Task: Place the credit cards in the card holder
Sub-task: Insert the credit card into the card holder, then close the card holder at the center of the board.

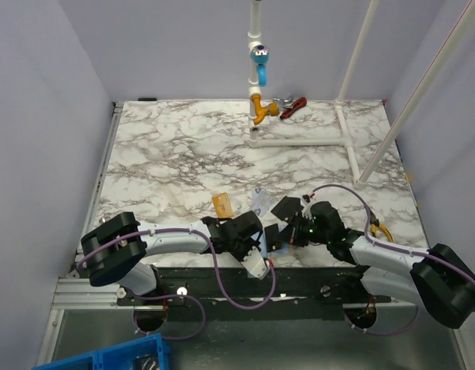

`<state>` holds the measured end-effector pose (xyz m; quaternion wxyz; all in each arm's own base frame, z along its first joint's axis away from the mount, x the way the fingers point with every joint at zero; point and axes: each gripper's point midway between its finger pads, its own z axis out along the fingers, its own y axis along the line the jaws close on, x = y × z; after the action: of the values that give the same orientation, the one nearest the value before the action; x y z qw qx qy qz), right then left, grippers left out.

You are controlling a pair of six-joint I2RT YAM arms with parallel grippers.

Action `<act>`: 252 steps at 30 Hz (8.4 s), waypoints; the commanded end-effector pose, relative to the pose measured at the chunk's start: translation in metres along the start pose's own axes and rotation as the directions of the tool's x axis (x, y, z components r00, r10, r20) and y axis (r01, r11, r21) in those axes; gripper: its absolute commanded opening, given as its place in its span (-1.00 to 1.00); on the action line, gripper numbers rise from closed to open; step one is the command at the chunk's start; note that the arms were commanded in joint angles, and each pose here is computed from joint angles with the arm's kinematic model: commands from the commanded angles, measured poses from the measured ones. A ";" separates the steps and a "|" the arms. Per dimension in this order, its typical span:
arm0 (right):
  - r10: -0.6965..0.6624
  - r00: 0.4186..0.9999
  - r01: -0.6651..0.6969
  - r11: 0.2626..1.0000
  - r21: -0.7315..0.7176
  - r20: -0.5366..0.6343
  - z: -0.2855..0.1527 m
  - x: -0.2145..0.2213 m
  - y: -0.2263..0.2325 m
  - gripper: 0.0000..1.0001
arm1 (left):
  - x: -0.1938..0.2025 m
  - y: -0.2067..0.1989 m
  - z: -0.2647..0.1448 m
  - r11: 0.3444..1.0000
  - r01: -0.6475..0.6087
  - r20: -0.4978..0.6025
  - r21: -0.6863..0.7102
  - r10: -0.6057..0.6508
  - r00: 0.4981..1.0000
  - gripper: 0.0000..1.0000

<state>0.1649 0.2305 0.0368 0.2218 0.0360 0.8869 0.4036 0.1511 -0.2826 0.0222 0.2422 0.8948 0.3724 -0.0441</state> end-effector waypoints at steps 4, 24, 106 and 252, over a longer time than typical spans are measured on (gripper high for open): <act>0.036 0.998 -0.033 0.996 -0.078 0.042 0.001 -0.005 0.005 -0.99 | 0.000 -0.016 0.008 0.999 0.010 -0.004 0.050 -0.010 1.000 -0.82; 0.101 0.994 -0.093 0.978 -0.185 0.031 -0.004 -0.003 0.005 -0.99 | -0.001 -0.003 0.006 0.999 0.050 -0.015 -0.021 -0.050 0.999 -0.74; 0.100 0.967 -0.104 0.995 -0.005 -0.236 0.008 0.054 -0.026 -0.99 | -0.002 -0.002 0.007 0.995 0.102 -0.052 -0.022 -0.103 0.993 -1.00; 0.236 0.965 -0.196 0.939 0.283 -0.113 -0.041 0.058 -0.032 0.60 | -0.023 0.009 0.020 0.971 0.237 0.092 0.020 -0.238 0.967 -0.88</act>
<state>0.1021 0.2006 0.0332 0.1072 0.1323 0.9329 0.3175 0.1418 -0.3011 0.0224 0.2591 0.8258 0.4861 -0.1211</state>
